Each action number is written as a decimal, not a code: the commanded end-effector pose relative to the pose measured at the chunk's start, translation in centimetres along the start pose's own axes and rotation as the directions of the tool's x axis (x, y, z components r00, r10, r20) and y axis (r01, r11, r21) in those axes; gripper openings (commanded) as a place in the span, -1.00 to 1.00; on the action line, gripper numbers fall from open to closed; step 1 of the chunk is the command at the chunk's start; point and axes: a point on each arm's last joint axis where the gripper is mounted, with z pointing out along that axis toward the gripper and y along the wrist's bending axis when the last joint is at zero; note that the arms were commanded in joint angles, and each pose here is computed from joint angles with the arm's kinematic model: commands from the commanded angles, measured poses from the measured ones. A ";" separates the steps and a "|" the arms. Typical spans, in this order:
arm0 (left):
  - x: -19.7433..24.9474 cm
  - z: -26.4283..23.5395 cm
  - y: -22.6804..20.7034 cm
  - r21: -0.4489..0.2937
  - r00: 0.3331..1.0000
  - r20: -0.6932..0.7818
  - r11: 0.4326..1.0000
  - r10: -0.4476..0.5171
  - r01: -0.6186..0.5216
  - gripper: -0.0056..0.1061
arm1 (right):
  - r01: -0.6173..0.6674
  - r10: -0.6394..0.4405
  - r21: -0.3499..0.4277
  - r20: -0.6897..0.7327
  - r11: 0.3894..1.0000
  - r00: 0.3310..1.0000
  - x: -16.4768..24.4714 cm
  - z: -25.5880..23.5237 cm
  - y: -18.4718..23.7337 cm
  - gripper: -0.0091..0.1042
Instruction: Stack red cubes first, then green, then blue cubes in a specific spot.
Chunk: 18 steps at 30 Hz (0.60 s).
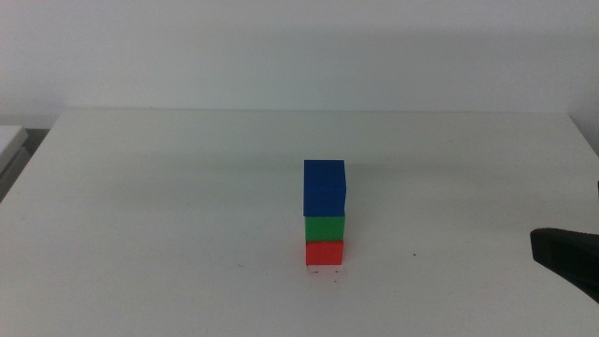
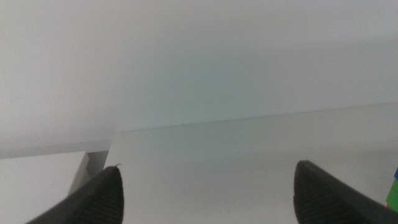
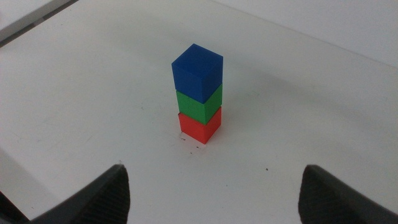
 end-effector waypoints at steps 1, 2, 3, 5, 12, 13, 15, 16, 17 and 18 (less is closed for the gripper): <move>-0.1 -0.2 0.0 0.002 1.000 0.021 1.000 -0.008 0.008 0.78 | 0.010 -0.010 0.000 0.004 1.000 1.000 0.1 0.0 0.0 0.80; -0.1 -0.2 0.0 0.002 1.000 0.021 1.000 -0.008 0.008 0.78 | 0.010 -0.010 0.000 0.004 1.000 1.000 0.1 0.0 0.0 0.80; -0.1 -0.2 0.0 0.002 1.000 0.021 1.000 -0.008 0.008 0.78 | 0.010 -0.010 0.000 0.004 1.000 1.000 0.1 0.0 0.0 0.80; 0.0 -0.1 0.0 -0.001 1.000 0.019 1.000 -0.002 0.002 0.78 | 0.018 -0.018 -0.008 0.002 1.000 1.000 0.6 0.6 0.1 0.80; 3.0 0.4 0.0 -0.026 0.988 0.153 1.000 -0.009 0.013 0.78 | -0.089 0.095 -0.113 0.046 0.990 0.994 5.5 5.3 0.9 0.80; 4.0 0.6 0.0 -0.034 0.983 0.185 0.999 -0.005 0.011 0.78 | -0.143 0.150 -0.118 0.056 0.983 0.987 6.5 5.9 0.6 0.80; 6.0 0.9 0.0 -0.046 0.977 0.214 0.999 0.004 0.006 0.78 | -0.236 0.242 -0.085 0.068 0.968 0.968 8.3 6.6 -0.3 0.80; 7.1 1.1 0.0 -0.047 0.977 0.212 0.999 0.003 0.007 0.78 | -0.272 0.276 -0.053 0.074 0.961 0.958 9.3 6.7 -0.9 0.80; 8.3 1.3 -0.1 -0.047 0.980 0.197 0.999 0.002 0.007 0.78 | -0.297 0.297 -0.013 0.082 0.955 0.951 10.2 6.6 -1.5 0.80; 9.4 1.5 -0.2 -0.046 0.984 0.176 0.999 0.001 0.007 0.78 | -0.306 0.303 0.023 0.093 0.952 0.949 10.8 6.5 -2.0 0.80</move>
